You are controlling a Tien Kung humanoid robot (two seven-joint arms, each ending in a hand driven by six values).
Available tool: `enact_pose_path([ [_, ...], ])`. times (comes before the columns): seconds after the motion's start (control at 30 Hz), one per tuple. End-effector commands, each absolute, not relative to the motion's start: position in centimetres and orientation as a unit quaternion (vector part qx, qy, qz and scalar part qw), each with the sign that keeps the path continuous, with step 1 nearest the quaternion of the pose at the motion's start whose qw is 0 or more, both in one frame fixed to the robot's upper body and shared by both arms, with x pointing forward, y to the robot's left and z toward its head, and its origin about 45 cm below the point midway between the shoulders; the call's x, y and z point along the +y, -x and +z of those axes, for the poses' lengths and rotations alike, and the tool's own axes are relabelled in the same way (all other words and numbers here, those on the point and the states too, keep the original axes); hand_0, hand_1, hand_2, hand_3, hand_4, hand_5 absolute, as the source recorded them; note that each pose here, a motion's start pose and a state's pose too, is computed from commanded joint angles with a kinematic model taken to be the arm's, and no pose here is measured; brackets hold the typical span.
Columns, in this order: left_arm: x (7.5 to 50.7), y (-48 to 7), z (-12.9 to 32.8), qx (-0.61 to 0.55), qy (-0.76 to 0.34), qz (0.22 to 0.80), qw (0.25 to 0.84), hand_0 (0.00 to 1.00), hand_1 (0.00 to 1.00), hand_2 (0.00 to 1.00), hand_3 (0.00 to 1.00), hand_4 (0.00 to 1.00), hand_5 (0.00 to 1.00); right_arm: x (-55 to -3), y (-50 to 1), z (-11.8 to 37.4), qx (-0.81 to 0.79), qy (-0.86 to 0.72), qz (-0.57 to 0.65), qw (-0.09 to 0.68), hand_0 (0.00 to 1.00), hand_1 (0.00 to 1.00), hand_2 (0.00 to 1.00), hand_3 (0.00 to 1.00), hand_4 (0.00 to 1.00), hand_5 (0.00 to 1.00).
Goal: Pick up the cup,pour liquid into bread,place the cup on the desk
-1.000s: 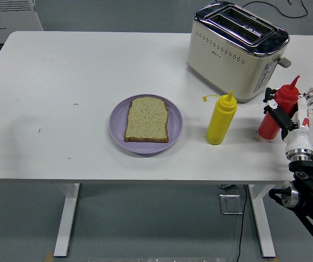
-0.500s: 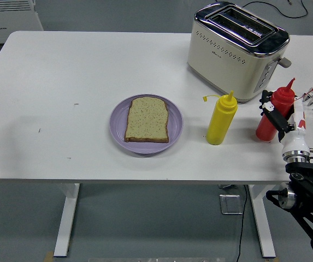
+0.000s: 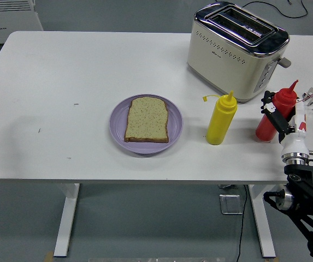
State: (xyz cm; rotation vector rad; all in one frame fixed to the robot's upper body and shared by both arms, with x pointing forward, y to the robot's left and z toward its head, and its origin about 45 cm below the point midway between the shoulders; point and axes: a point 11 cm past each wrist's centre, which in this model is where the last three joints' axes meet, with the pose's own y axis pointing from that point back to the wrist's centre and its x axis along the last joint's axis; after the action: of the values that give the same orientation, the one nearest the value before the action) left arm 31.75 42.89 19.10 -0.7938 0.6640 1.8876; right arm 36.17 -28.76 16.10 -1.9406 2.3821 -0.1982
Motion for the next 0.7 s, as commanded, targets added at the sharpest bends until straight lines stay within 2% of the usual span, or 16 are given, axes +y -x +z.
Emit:
enact_pose_path([
  [0.2, 42.88, -31.71, 19.04, 0.271, 0.323, 0.772, 0.475, 0.781, 0.730, 0.727, 0.658, 0.517, 0.941, -28.76, -35.96, 15.71, 0.771, 0.632, -0.071, 0.020, 0.312, 0.345, 0.404, 0.456, 0.601, 0.294],
  [0.23, 42.88, -31.70, 19.03, 0.271, 0.323, 0.772, 0.475, 0.782, 0.730, 0.727, 0.658, 0.517, 0.941, -28.76, -35.93, 15.68, 0.771, 0.633, -0.073, 0.019, 0.386, 0.442, 0.457, 0.472, 0.611, 0.288],
  [0.4, 42.84, -31.67, 18.93, 0.272, 0.322, 0.773, 0.475, 0.782, 0.730, 0.727, 0.658, 0.517, 0.941, -28.68, -35.80, 15.64, 0.768, 0.635, -0.080, 0.018, 0.386, 0.442, 0.457, 0.472, 0.611, 0.288],
  [0.43, 42.83, -31.66, 18.92, 0.272, 0.322, 0.773, 0.475, 0.780, 0.730, 0.727, 0.659, 0.516, 0.941, -28.65, -35.79, 15.64, 0.768, 0.635, -0.081, 0.018, 0.493, 0.537, 0.531, 0.519, 0.631, 0.285],
  [0.6, 42.83, -31.59, 18.83, 0.273, 0.321, 0.773, 0.474, 0.780, 0.730, 0.727, 0.659, 0.516, 0.941, -28.42, -35.66, 15.60, 0.761, 0.643, -0.088, 0.018, 0.493, 0.537, 0.531, 0.519, 0.631, 0.285],
  [0.63, 42.84, -31.57, 18.81, 0.273, 0.321, 0.773, 0.474, 0.781, 0.730, 0.727, 0.658, 0.516, 0.941, -28.40, -35.65, 15.59, 0.760, 0.643, -0.088, 0.018, 0.691, 0.666, 0.680, 0.682, 0.680, 0.300],
  [0.7, 42.82, -31.58, 18.81, 0.273, 0.321, 0.773, 0.474, 0.781, 0.730, 0.727, 0.658, 0.516, 0.941, -28.36, -35.65, 15.58, 0.759, 0.644, -0.088, 0.017, 0.691, 0.666, 0.680, 0.682, 0.680, 0.300],
])
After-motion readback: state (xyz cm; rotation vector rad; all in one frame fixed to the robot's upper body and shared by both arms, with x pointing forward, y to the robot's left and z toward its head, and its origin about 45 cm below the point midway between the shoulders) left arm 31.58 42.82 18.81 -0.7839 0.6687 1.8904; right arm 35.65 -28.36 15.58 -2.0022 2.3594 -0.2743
